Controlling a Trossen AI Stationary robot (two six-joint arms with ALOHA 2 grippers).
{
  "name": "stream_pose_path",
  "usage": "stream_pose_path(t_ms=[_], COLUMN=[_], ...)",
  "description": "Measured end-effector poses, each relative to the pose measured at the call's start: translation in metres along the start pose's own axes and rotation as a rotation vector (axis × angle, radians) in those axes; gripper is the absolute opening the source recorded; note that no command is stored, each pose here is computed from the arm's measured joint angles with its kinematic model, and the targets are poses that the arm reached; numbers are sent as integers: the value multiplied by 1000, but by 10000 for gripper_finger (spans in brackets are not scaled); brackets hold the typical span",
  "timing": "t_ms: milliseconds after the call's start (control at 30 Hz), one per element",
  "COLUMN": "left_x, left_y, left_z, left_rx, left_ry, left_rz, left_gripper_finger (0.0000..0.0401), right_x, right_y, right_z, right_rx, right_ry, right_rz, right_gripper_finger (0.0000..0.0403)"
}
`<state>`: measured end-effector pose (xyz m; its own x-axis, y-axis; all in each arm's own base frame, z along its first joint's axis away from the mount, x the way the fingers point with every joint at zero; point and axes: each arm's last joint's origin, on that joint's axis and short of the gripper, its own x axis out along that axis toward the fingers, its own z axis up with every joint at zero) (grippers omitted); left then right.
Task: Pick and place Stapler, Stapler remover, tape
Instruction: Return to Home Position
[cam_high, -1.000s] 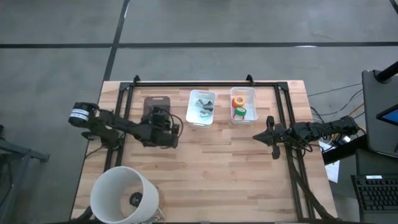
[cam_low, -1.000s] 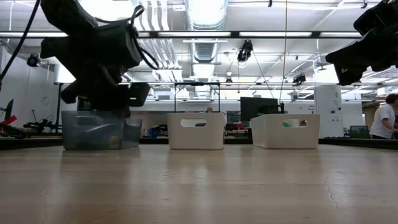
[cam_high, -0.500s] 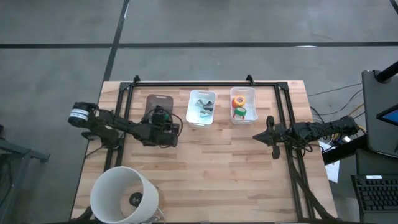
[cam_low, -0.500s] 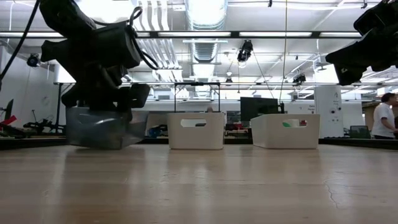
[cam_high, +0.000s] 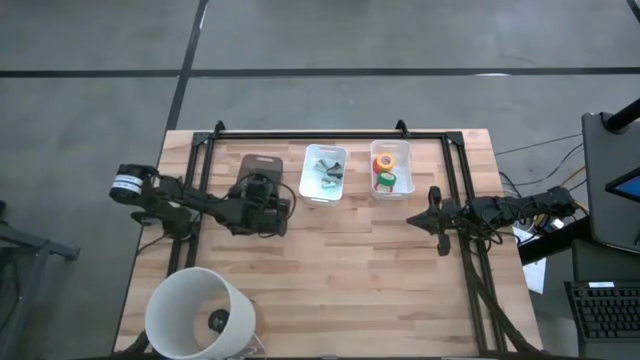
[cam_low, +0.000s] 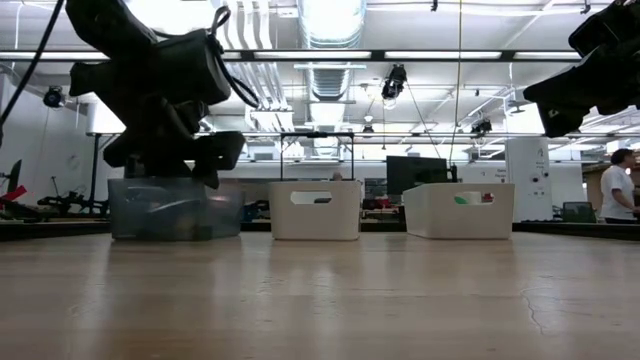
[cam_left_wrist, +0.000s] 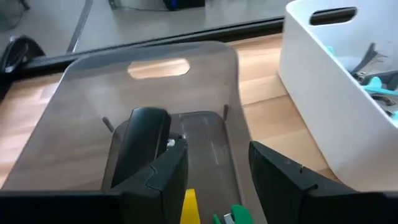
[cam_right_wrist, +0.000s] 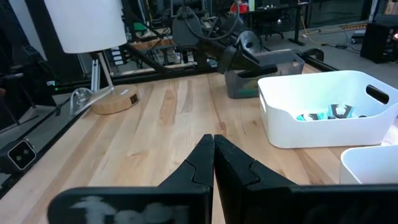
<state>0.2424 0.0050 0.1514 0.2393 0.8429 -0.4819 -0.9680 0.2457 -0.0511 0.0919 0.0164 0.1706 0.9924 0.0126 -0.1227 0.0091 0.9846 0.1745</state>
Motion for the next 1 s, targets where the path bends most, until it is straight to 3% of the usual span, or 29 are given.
stream_pose_path(t_ms=[367, 467, 533, 633, 700, 767, 833, 1000], left_x=[-21, -24, -28, -39, -49, -55, -56, -57], left_y=[-27, -40, -50, -63, -66, -60, -46, -8], left_z=[18, 18, 15, 14, 15, 12, 11, 11], left_rx=[150, 142, 173, 258, 314, 375, 393, 282], left_ry=[-35, 5, 0, -52, -127, -204, -237, -225], left_rz=[-109, -261, -419, -750, -1004, -1153, -1177, -1165], left_gripper_finger=[155, 115, 77, 17, 9, 13, 17, 14], right_x=[0, 0, 0, 0, 0, 0, 0, 0], right_y=[0, 0, 0, 0, 0, 0, 0, 0], right_z=[0, 0, 0, 0, 0, 0, 0, 0], right_rx=[0, 0, 0, 0, 0, 0, 0, 0], right_ry=[0, 0, 0, 0, 0, -1, 0, 0], right_rz=[0, 0, 0, 0, 0, 0, 0, 0], right_gripper_finger=[9, 9, 9, 9, 9, 9, 9, 9])
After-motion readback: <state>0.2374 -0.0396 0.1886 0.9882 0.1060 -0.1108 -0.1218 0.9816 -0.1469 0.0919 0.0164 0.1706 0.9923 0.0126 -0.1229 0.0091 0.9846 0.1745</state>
